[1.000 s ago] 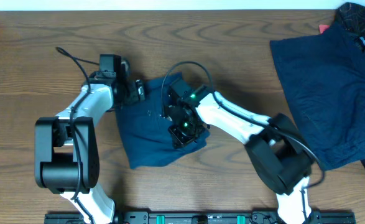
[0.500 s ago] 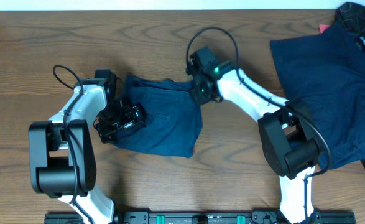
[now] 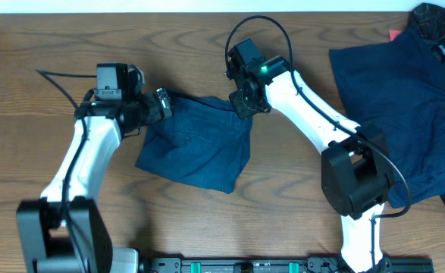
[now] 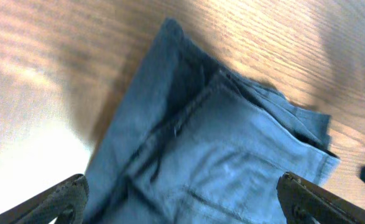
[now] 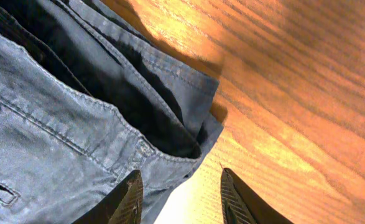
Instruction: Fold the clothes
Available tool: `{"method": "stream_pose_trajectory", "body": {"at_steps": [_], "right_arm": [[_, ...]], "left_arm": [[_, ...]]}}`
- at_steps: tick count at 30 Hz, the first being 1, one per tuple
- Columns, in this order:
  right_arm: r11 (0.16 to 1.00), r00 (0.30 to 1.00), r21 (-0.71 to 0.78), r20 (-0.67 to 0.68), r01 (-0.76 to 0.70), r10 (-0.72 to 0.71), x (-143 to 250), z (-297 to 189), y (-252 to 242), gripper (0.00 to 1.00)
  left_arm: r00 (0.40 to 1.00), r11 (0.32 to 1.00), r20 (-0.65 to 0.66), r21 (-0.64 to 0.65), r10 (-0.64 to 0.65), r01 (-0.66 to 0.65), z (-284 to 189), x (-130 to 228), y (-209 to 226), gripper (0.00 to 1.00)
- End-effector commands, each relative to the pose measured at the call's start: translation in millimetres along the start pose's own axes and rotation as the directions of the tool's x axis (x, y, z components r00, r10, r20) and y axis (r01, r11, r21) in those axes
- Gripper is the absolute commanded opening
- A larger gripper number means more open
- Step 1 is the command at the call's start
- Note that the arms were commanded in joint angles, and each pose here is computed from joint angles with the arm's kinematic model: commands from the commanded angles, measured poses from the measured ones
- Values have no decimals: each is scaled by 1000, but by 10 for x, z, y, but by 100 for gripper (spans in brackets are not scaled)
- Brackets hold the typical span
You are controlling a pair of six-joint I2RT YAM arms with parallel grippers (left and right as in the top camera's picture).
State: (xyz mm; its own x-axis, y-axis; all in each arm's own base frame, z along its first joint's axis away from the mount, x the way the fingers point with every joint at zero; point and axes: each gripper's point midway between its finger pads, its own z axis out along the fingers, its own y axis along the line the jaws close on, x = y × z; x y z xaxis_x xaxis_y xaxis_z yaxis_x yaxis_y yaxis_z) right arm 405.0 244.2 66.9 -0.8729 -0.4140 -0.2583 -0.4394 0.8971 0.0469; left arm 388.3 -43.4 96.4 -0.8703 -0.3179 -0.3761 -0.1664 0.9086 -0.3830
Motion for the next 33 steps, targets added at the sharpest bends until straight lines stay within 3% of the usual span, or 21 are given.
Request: {"method": "stream_pose_trajectory", "body": {"at_steps": [1, 8, 13, 16, 17, 19, 23, 25, 28, 30, 33], "right_arm": [[999, 998, 8, 45, -47, 46, -83, -224, -7, 40], [998, 998, 12, 6, -57, 57, 14, -221, -13, 40], [998, 998, 13, 6, -58, 58, 13, -221, -12, 40], [997, 997, 14, 6, -79, 79, 13, -222, -30, 40], [997, 997, 14, 6, -82, 82, 13, -222, -42, 40], [996, 996, 16, 6, -85, 85, 12, -223, -63, 40], [995, 996, 29, 6, -95, 94, 24, -265, -125, 39], [993, 994, 51, 15, -109, 108, 19, -312, -193, 39], [986, 989, 90, 51, -143, 139, -16, -453, -340, 39], [983, 985, 91, 79, -158, 151, -46, -571, -405, 39], [980, 980, 91, 108, -179, 169, -56, -745, -493, 40]], "left_arm": [[993, 994, -40, -14, 109, -110, 277, 42, 101, 98], [983, 984, -54, -20, 174, -175, 750, 38, 254, 98], [974, 985, -147, 34, 171, -168, 898, 300, 174, 97], [963, 980, -185, 84, 196, -183, 904, 427, 41, 53], [958, 975, -188, 99, 216, -200, 903, 449, 1, 30], [957, 973, -190, 105, 221, -203, 885, 457, -22, 9], [972, 979, -131, 86, 196, -186, 768, 267, 25, 6], [993, 995, -61, 13, 100, -99, 652, 34, 194, 6], [985, 984, 114, -107, -130, 142, 331, -394, 668, 6], [926, 931, 230, -144, -299, 336, 88, -587, 1048, 6], [770, 788, 366, -137, -523, 601, -252, -700, 1684, 7]]}}
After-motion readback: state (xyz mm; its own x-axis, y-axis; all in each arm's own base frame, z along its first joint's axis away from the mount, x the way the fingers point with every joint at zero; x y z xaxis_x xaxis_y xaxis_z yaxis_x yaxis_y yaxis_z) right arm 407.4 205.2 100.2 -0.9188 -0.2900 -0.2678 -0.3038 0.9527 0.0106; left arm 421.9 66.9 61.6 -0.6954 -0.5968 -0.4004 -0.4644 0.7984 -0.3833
